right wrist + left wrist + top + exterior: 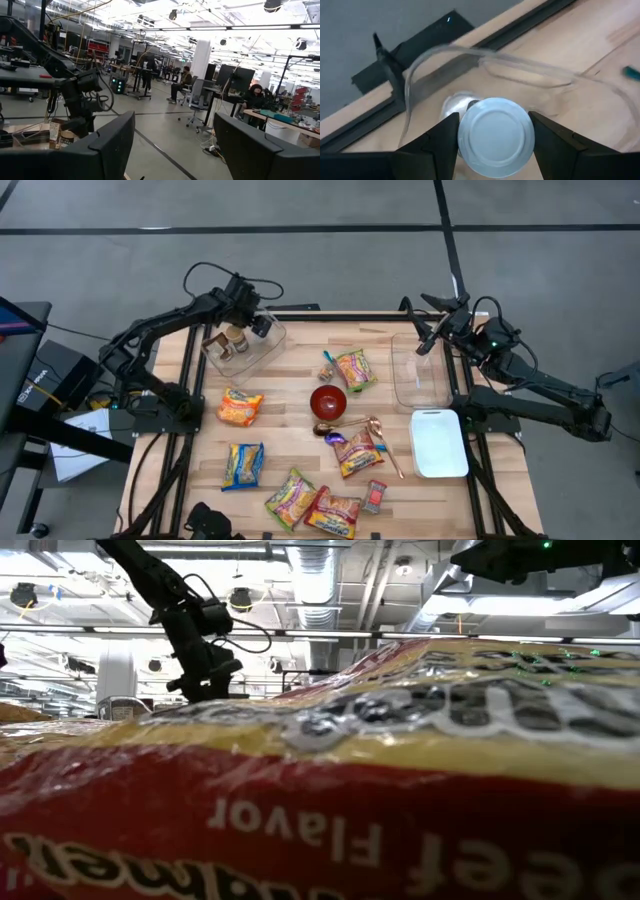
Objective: Pick & Place Food Item
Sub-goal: Put the white seasoning bottle into the left transparent bin
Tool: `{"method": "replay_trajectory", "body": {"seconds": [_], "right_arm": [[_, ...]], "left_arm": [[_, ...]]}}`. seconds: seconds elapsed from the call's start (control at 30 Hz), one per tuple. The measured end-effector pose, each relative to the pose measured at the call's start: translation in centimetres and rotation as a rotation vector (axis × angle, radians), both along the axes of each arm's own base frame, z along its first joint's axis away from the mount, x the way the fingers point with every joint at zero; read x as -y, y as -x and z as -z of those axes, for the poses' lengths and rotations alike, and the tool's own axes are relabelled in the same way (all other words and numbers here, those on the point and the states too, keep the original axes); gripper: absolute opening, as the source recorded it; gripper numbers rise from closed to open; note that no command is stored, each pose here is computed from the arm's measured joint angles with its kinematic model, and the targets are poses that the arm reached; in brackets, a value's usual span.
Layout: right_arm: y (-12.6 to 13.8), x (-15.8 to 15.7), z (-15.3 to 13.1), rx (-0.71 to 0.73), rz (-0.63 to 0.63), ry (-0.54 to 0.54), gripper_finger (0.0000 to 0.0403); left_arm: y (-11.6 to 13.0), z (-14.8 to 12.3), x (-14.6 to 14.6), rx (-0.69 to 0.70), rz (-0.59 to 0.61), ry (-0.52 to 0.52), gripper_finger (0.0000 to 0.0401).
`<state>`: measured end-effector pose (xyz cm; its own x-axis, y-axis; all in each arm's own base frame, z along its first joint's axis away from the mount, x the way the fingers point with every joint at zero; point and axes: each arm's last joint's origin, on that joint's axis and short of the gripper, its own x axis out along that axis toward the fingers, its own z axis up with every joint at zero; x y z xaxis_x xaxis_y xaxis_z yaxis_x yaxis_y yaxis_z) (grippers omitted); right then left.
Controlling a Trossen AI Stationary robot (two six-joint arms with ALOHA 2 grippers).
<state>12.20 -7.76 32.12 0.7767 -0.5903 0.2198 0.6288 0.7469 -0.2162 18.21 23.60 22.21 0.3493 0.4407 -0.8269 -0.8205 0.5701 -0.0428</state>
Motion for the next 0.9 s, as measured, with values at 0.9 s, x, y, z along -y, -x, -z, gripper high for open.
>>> {"method": "replay_trajectory", "body": {"seconds": [0.9], "right_arm": [[0.0, 0.0, -0.1, 0.005, 0.0, 0.003, 0.0265]], "left_arm": [[1.8, 0.2, -1.0, 0.038, -0.024, 0.033, 0.0204]]}}
